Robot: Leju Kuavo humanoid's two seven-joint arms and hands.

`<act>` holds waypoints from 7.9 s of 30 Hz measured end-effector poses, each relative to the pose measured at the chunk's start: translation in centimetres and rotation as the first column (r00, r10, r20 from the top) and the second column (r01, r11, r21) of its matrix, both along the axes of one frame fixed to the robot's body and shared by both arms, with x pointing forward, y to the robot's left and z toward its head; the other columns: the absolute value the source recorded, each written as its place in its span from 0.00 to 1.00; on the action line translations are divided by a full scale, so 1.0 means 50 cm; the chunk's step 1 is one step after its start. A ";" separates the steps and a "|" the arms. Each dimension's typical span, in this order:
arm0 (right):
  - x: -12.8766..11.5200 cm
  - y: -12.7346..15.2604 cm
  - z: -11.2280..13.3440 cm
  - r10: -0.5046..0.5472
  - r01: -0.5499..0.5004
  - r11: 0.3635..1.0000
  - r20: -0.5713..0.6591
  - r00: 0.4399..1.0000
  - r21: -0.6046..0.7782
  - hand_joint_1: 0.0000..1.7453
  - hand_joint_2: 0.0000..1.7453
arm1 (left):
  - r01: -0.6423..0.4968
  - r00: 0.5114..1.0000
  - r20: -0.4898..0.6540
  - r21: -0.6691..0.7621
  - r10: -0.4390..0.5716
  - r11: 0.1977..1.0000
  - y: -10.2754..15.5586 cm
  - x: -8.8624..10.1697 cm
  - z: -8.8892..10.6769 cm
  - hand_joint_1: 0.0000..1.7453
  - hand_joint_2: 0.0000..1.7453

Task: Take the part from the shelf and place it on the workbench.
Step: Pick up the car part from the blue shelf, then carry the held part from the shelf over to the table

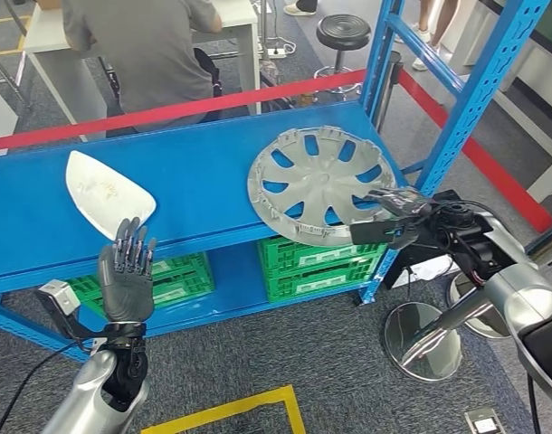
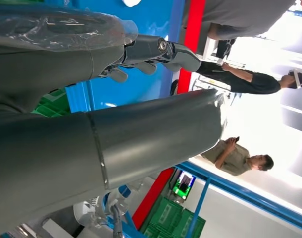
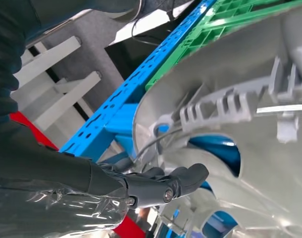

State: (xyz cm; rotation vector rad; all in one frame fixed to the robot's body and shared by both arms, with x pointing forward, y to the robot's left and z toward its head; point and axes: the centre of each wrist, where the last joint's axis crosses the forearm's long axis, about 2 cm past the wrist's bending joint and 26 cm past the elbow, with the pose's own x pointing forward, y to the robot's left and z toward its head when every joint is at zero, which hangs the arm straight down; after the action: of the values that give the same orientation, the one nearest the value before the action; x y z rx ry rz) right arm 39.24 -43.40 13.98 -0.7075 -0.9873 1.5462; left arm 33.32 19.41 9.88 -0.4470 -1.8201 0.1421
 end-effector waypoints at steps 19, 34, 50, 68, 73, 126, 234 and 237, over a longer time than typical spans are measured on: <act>0.027 0.028 0.018 0.119 -0.119 0.992 0.015 0.993 -0.033 0.00 1.00 | 0.005 1.000 -0.006 -0.013 -0.005 1.000 -0.017 0.000 0.005 0.00 0.00; 0.030 0.082 -0.020 0.204 -0.203 0.979 -0.048 0.978 0.019 0.00 1.00 | 0.011 1.000 0.011 -0.020 -0.011 1.000 -0.027 0.012 0.013 0.00 0.00; 0.027 0.111 -0.047 0.202 -0.198 0.979 -0.087 0.975 0.048 1.00 1.00 | 0.013 1.000 0.010 -0.022 -0.013 1.000 -0.027 0.022 0.011 0.00 0.00; 0.028 0.121 -0.050 0.180 -0.178 0.982 -0.041 0.983 0.059 1.00 1.00 | 0.010 1.000 -0.002 -0.023 -0.010 1.000 -0.026 0.021 0.005 0.00 0.00; 0.028 0.120 -0.049 0.171 -0.168 0.983 -0.030 0.985 0.079 1.00 1.00 | 0.009 1.000 -0.003 -0.023 -0.009 1.000 -0.026 0.021 0.005 0.00 0.00; 0.046 0.204 0.223 -0.028 -0.218 0.453 0.259 0.966 0.864 1.00 1.00 | 0.011 1.000 -0.017 -0.007 -0.011 1.000 -0.035 0.008 -0.008 0.00 0.00; -0.099 0.357 0.317 0.020 -0.455 0.215 0.462 0.887 0.864 1.00 1.00 | 0.005 1.000 0.027 0.015 -0.005 1.000 -0.037 0.010 -0.001 0.00 1.00; -0.099 0.357 0.318 0.020 -0.456 0.214 0.463 0.886 0.864 1.00 1.00 | 0.004 1.000 0.027 0.015 -0.005 1.000 -0.037 0.010 -0.001 0.00 1.00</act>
State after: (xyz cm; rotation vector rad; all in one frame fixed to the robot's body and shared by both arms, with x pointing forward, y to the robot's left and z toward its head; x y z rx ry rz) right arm 34.29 -25.53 29.86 0.1440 -2.1531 0.6904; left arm 33.84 17.54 9.85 -0.4442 -1.8455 0.1194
